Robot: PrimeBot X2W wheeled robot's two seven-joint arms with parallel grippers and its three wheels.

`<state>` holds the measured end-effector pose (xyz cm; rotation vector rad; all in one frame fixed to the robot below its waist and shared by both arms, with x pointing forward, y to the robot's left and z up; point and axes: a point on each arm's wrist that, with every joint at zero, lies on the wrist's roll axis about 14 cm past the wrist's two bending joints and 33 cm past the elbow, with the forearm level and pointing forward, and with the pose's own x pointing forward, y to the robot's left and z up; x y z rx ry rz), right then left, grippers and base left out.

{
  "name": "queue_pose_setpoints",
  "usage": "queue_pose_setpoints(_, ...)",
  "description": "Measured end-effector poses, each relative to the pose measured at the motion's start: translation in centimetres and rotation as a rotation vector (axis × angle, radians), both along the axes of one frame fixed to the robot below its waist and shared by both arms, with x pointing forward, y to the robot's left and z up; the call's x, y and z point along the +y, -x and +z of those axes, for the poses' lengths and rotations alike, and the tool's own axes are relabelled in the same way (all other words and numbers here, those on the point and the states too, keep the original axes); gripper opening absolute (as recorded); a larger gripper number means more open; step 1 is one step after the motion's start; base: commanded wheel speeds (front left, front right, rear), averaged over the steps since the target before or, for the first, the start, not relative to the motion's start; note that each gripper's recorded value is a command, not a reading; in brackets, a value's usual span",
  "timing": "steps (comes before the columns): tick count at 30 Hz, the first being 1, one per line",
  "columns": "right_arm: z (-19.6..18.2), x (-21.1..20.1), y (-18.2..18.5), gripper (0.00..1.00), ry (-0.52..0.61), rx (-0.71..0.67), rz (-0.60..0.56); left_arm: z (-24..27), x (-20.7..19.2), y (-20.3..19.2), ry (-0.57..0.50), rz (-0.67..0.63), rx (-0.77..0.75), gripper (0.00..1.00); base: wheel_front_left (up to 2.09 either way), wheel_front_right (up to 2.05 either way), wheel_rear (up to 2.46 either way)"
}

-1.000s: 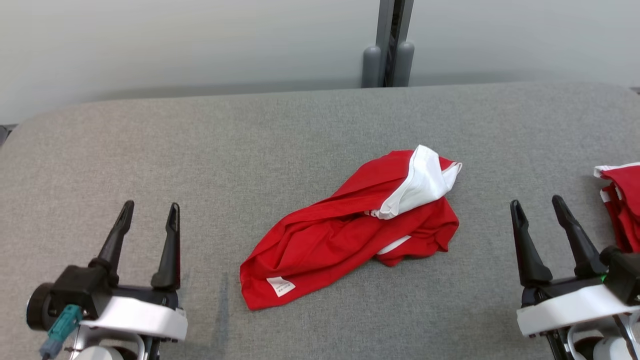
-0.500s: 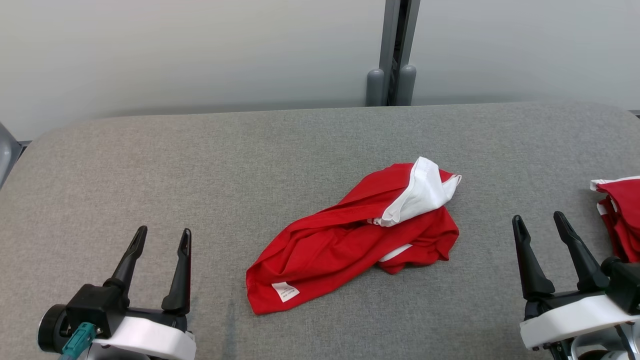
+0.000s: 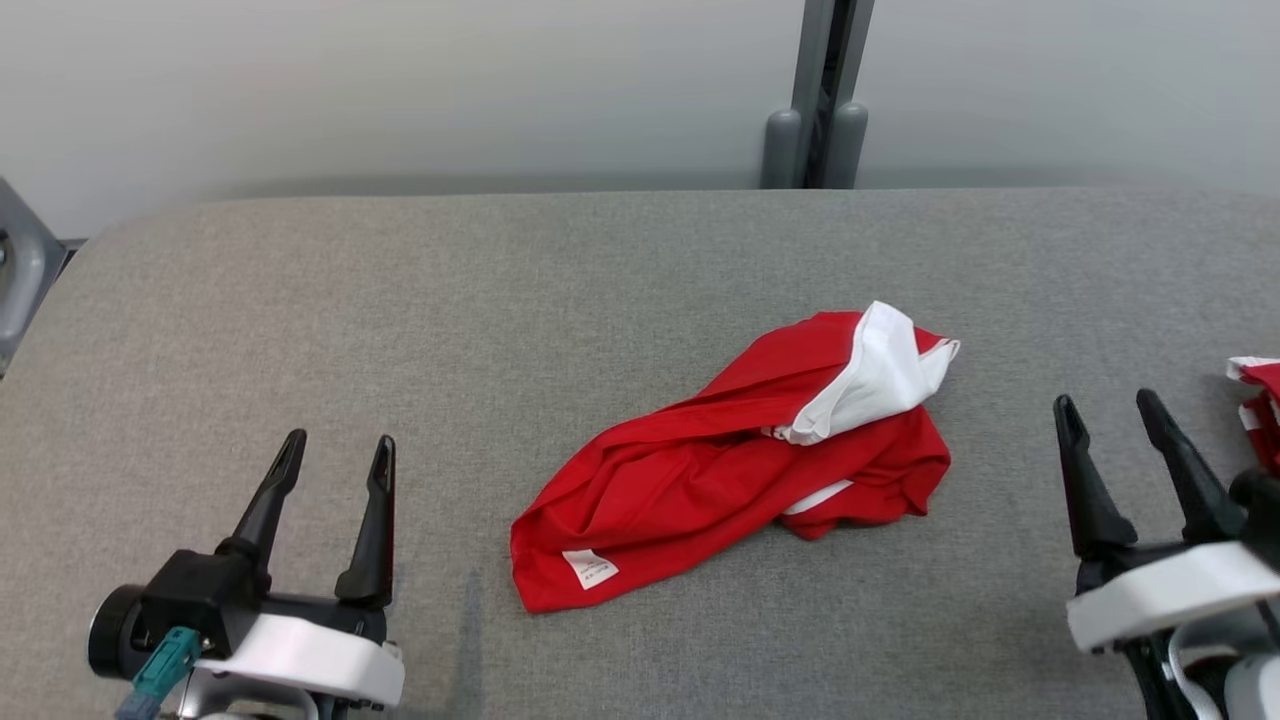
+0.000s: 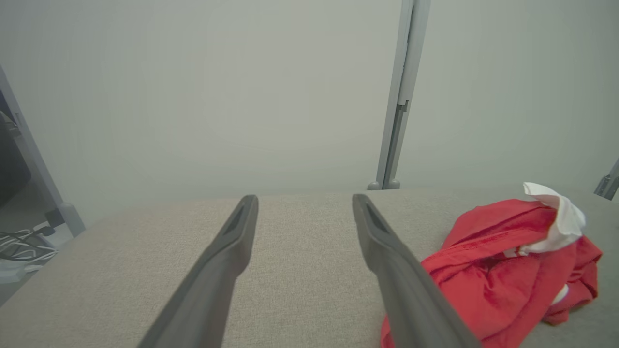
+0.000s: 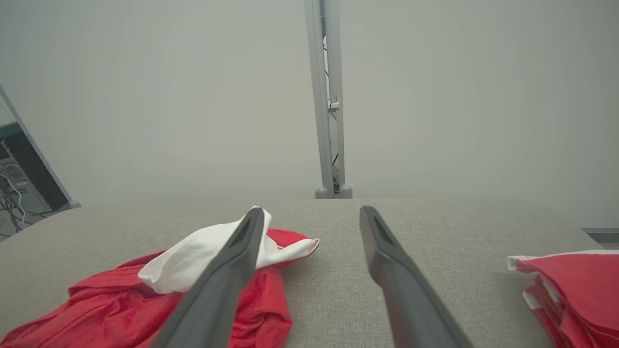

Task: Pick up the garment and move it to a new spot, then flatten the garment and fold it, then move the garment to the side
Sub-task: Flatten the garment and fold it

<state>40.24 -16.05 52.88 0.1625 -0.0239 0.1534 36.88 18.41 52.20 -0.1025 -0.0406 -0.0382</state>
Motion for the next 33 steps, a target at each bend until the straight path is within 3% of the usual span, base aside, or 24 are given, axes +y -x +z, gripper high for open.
queue_pose_setpoints(14, -4.9, 4.6, -8.6, 1.00, 0.094, 0.207, 0.258, -2.0, 1.1, -2.2, 0.013, 0.033, 0.029, 1.00, 0.00, 0.00, 0.00)
queue_pose_setpoints(21, -8.0, 7.9, -10.9, 1.00, 0.144, 0.320, 0.395, -3.5, 1.8, -2.9, 0.014, 0.057, 0.057, 1.00, 0.00, 0.00, 0.00)
queue_pose_setpoints(22, -8.1, 8.1, -11.0, 0.65, 0.138, 0.324, 0.400, -3.7, 1.9, -2.9, 0.015, 0.060, 0.062, 1.00, 0.00, 0.00, 0.00)
queue_pose_setpoints(23, -8.2, 8.2, -11.0, 0.41, 0.135, 0.328, 0.407, -3.9, 2.0, -2.9, 0.014, 0.063, 0.066, 1.00, 0.00, 0.00, 0.00)
queue_pose_setpoints(24, -8.2, 8.3, -11.0, 0.00, 0.125, 0.328, 0.412, -4.0, 2.1, -2.9, 0.014, 0.065, 0.068, 1.00, 0.00, 0.00, 0.00)
queue_pose_setpoints(28, -8.0, 8.6, -10.9, 0.00, 0.105, 0.329, 0.430, -4.0, 2.2, -3.2, 0.014, 0.066, 0.060, 1.00, 0.00, 0.00, 0.00)
queue_pose_setpoints(33, -5.2, 7.9, -11.6, 0.00, 0.068, 0.225, 0.407, -4.1, 2.4, -3.5, 0.008, 0.065, 0.058, 1.00, 0.00, 0.00, 0.00)
